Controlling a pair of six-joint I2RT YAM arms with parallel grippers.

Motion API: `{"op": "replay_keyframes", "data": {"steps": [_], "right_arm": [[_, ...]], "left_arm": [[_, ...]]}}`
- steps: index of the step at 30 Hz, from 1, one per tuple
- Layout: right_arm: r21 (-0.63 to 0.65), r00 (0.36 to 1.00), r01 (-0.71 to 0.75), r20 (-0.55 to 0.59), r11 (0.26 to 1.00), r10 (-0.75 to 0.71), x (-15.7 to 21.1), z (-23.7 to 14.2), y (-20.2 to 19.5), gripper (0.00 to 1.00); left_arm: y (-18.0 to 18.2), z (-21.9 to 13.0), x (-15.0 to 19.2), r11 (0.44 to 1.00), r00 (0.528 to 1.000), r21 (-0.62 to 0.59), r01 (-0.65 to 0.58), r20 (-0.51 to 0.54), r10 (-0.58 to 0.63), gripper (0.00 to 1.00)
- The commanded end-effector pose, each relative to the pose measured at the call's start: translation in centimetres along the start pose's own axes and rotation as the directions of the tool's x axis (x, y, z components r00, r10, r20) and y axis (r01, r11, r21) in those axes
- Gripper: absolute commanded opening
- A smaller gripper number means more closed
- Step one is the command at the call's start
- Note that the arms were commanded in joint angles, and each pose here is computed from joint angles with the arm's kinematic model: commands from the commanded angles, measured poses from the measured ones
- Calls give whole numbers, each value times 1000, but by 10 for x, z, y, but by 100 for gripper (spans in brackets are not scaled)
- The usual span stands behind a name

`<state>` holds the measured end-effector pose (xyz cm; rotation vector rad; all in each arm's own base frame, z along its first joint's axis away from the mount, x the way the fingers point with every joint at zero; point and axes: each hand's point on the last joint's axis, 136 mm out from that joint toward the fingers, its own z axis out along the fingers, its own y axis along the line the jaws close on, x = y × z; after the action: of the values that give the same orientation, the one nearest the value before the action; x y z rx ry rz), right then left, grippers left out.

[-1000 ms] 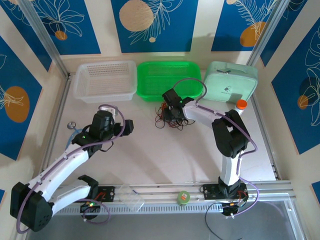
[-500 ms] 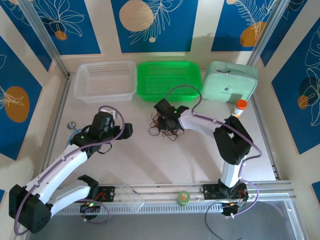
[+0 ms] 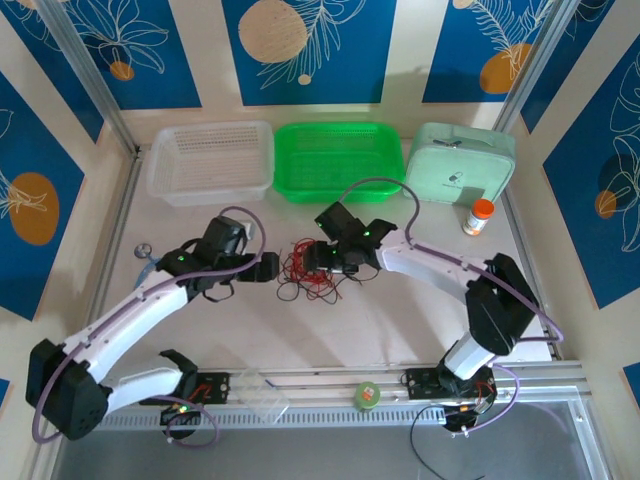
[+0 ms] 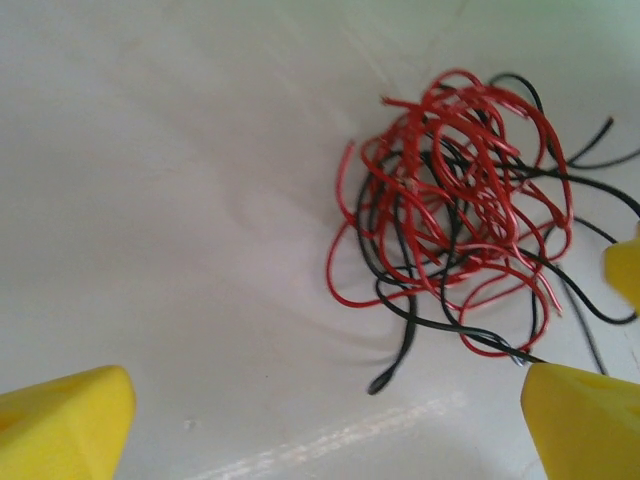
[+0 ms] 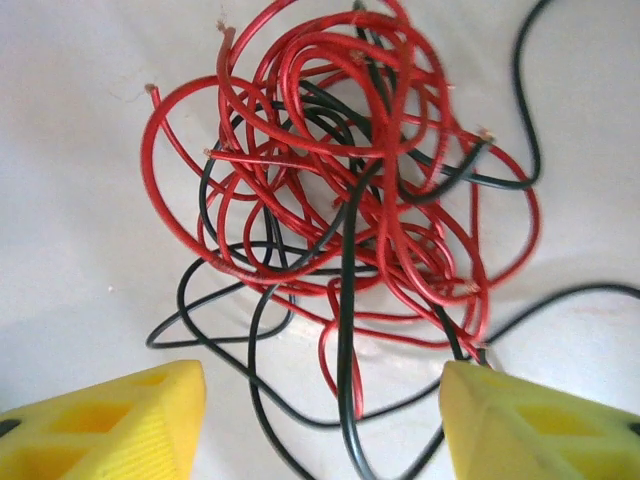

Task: Untangle the cables

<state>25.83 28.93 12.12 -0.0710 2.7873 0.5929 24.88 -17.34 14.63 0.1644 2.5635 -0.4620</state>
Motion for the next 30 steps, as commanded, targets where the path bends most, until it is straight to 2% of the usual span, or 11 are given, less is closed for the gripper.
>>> {"op": "replay_keyframes", "data": {"steps": [1, 7, 11, 16, 21, 25, 30], "right_arm": [[56, 1000, -2, 29, 998, 1, -3, -34, -8, 70], [132, 998, 45, 34, 990, -50, -10, -36, -15, 73], [161, 997, 70, 2, 984, -71, -21, -16, -15, 73], [181, 998, 66, -32, 981, -61, -30, 14, -20, 70], [205, 999, 23, -46, 978, -14, -34, 37, -38, 64], [169, 998, -20, -54, 985, 30, -34, 52, -46, 57], [148, 994, -72, -72, 986, 83, -30, 63, -56, 47]], "left_arm": [[-32, 12, -2, 997, 999, 80, -17, -27, 19, 96], [-63, 68, 10, 996, 997, 92, 1, -82, 7, 88], [-54, 94, 13, 1000, 996, 1, 2, -92, -2, 81], [-34, 105, 20, 997, 997, -80, -3, -76, -3, 73], [-34, 111, 21, 999, 999, -49, -11, -42, 9, 59], [-37, 122, 23, 1000, 999, 0, -31, -30, 31, 49], [-26, 136, 26, 999, 999, -8, -43, -27, 43, 33]]}}
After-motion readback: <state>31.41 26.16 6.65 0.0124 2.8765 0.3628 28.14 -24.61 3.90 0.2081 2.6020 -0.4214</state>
